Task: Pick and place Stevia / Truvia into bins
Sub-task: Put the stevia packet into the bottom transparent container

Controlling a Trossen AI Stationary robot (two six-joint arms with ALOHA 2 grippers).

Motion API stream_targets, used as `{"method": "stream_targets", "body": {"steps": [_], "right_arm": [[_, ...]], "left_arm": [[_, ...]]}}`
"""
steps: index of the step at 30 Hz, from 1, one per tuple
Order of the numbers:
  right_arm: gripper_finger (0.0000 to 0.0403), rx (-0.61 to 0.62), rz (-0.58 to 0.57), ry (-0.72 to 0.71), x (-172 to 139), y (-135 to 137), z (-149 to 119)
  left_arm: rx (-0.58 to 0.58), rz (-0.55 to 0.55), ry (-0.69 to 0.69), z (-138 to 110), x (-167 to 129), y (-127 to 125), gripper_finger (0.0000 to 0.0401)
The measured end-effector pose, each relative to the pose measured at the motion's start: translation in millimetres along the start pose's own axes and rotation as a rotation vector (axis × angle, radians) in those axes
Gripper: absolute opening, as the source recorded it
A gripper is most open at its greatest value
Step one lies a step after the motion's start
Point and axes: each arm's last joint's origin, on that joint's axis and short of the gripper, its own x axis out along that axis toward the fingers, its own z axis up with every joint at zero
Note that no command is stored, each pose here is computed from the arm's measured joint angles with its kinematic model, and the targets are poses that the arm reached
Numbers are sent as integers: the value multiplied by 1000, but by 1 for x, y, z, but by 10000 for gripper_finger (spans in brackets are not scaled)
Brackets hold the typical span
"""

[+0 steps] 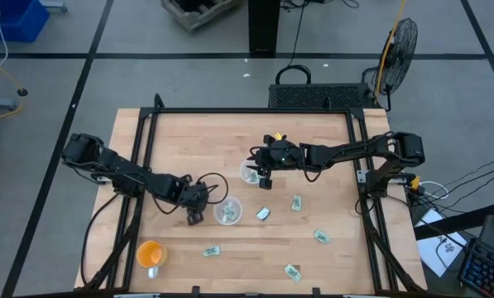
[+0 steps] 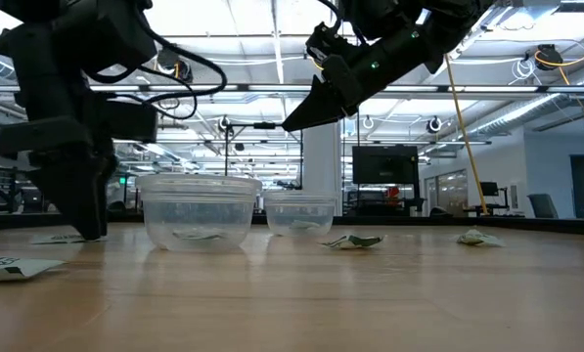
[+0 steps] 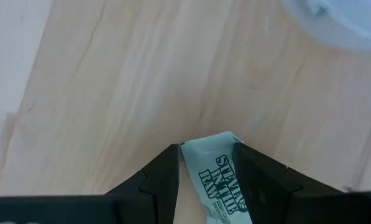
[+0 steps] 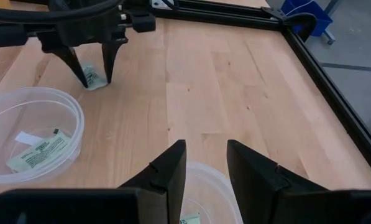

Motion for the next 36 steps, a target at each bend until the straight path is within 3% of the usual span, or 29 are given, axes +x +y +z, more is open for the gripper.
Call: {"method": "stream_targets", "body": {"steps": [7,16,23,31,36], "right_arm": [[110,0,0,0,0,0,0],[110,0,0,0,0,0,0],[110,0,0,0,0,0,0],[110,0,0,0,0,0,0],[110,0,0,0,0,0,0]], "left_arm": [[10,-21,-20,2,0,-2,153],[6,-22,-20,2,0,-2,65],[0,-29,-28,3,0,-2,37],[-5,-190,-23,15,-9,-14,35],[60,-295,-33,31,-23,-25,35]]}}
